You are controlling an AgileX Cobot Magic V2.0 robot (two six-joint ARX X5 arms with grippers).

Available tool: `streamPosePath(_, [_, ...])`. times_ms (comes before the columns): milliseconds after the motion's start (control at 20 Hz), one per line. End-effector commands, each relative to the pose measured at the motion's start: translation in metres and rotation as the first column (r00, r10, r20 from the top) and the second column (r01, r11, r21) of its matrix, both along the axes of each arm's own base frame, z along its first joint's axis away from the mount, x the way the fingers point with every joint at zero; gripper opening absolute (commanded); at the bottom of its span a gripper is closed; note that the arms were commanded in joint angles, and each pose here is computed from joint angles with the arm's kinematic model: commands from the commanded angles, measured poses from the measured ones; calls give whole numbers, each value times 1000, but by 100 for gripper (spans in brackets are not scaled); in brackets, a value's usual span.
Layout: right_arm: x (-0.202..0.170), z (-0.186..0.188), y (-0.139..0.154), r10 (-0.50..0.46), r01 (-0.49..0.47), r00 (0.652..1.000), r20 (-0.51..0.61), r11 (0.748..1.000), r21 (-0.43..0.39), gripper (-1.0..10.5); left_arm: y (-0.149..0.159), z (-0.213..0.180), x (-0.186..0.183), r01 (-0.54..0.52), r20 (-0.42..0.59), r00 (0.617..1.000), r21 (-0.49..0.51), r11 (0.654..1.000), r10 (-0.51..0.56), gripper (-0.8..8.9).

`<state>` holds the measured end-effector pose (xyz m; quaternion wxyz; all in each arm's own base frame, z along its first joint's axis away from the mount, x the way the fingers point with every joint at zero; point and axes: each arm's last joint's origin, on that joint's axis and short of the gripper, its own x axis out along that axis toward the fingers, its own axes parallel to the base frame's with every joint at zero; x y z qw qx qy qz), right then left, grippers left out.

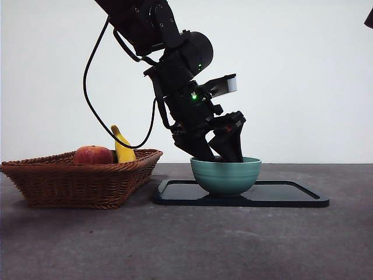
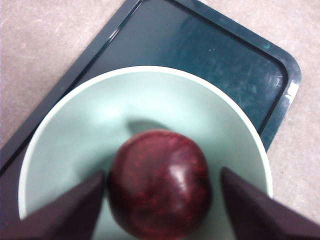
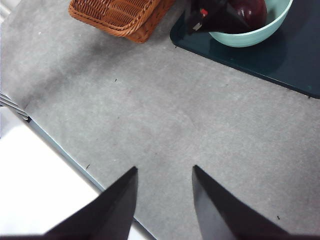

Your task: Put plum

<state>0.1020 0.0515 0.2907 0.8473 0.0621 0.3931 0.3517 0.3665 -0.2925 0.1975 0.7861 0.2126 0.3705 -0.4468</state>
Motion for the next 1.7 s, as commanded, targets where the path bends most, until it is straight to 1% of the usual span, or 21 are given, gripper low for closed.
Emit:
streamPosePath(50, [1,1,1,7,-7,1000,8,1000,3,175,-8,-5,2,17,7,1000,2,1000,-17,267])
streamPosePath(100, [1,1,1,7,-7,1000,8,1000,3,175,-8,-5,2,16,7,1000,2,1000,-16,265])
streamPosePath(250, [1,1,1,7,-7,1000,9,1000,3,175,-8,-5,2,14,4,1000,2,1000,-14,211])
streamPosePath(450, [1,1,1,7,-7,1000,9,1000,3,175,-9,5,5,-9,3,1000,-18,1000,10,213])
streamPosePath(650, [1,1,1,7,-7,1000,10,1000,2,175,-11,41,9,-14,38,999,-53,999,16,213])
streamPosePath(800, [1,1,1,7,-7,1000,13,1000,-1,175,-7,81,8,-23,61,998,-78,997,28,213])
streamPosePath(850, [1,1,1,6,-6,1000,13,1000,-1,175,-3,95,7,-41,64,997,-100,994,48,214])
streamPosePath(1000, [1,2,1,6,-6,1000,18,1000,0,175,19,144,0,-66,67,994,-213,975,82,216])
streamPosePath(1150, [2,2,1,6,-7,1000,23,1000,2,175,51,189,-16,-112,101,984,-275,955,144,217])
streamPosePath(1300, [2,3,1,6,-7,1000,30,1000,5,175,92,232,-44,-149,126,973,-296,943,193,217])
streamPosePath(1450, [3,3,2,9,-9,999,44,1000,8,175,131,268,-81,-189,141,960,-308,932,241,218])
streamPosePath(1600, [3,4,2,16,-16,999,52,1000,3,175,166,291,-121,-231,130,951,-299,926,279,219])
streamPosePath(1700, [3,4,2,20,-20,998,55,1000,0,175,181,297,-141,-254,115,948,-284,924,296,220])
